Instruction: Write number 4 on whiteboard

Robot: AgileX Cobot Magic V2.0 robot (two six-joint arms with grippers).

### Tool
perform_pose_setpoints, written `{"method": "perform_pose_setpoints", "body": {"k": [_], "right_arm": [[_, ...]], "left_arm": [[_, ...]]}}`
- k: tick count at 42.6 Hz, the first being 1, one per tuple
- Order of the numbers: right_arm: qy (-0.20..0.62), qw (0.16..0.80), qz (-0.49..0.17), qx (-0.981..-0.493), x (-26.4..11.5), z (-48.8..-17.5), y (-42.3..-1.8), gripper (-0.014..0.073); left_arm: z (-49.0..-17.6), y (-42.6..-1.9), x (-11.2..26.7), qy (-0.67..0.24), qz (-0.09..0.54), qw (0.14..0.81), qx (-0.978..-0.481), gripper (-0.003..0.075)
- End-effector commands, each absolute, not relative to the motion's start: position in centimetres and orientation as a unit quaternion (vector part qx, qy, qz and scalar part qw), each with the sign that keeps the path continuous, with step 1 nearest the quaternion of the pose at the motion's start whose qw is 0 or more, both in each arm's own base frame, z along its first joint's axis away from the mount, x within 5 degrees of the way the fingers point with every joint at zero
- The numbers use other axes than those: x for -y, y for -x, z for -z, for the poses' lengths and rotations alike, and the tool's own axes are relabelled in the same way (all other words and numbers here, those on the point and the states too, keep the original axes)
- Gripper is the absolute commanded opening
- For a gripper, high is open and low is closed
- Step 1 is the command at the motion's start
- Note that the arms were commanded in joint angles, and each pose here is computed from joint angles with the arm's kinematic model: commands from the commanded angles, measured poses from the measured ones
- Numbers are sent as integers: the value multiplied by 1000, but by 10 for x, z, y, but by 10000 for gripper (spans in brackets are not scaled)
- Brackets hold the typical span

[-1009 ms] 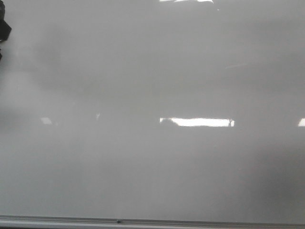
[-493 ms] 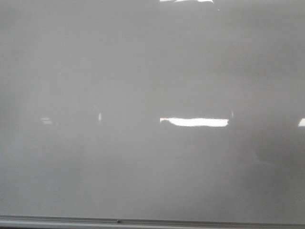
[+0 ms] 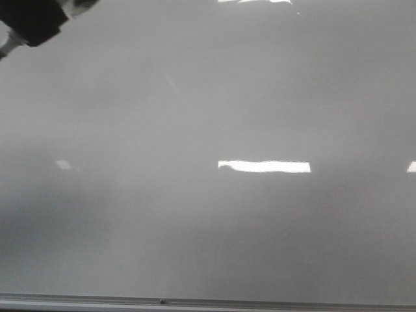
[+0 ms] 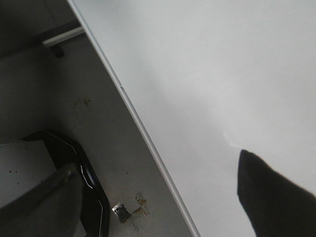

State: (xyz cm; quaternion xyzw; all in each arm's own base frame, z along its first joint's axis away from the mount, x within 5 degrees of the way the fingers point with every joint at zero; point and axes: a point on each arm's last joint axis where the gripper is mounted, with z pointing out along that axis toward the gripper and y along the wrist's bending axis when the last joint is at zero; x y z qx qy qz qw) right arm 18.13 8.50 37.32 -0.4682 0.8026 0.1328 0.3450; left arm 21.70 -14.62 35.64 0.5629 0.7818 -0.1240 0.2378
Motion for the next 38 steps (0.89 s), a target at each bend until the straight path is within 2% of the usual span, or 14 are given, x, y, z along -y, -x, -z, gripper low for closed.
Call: {"method": "perform_pose_setpoints", "body": {"k": [1, 7, 14, 23, 31, 38], "right_arm": [[500, 385, -147, -762, -99, -392, -178, 653], [551, 384, -158, -724, -121, -396, -175, 653], [583, 372, -171, -702, -141, -394, -178, 653], [604, 356, -182, -689, -168, -385, -194, 653], [600, 358, -194, -689, -178, -380, -199, 649], [601, 354, -196, -689, -178, -379, -198, 484]], "left_arm": [[-373, -210, 169, -593, 128, 268, -748, -12], [-368, -206, 197, -638, 121, 251, -718, -12], [-361, -199, 217, -667, 118, 237, -696, -12], [-359, -195, 223, -677, 119, 236, -688, -12], [-359, -195, 223, -676, 119, 236, -688, -13], [-360, -195, 223, -676, 118, 237, -688, -12]]}}
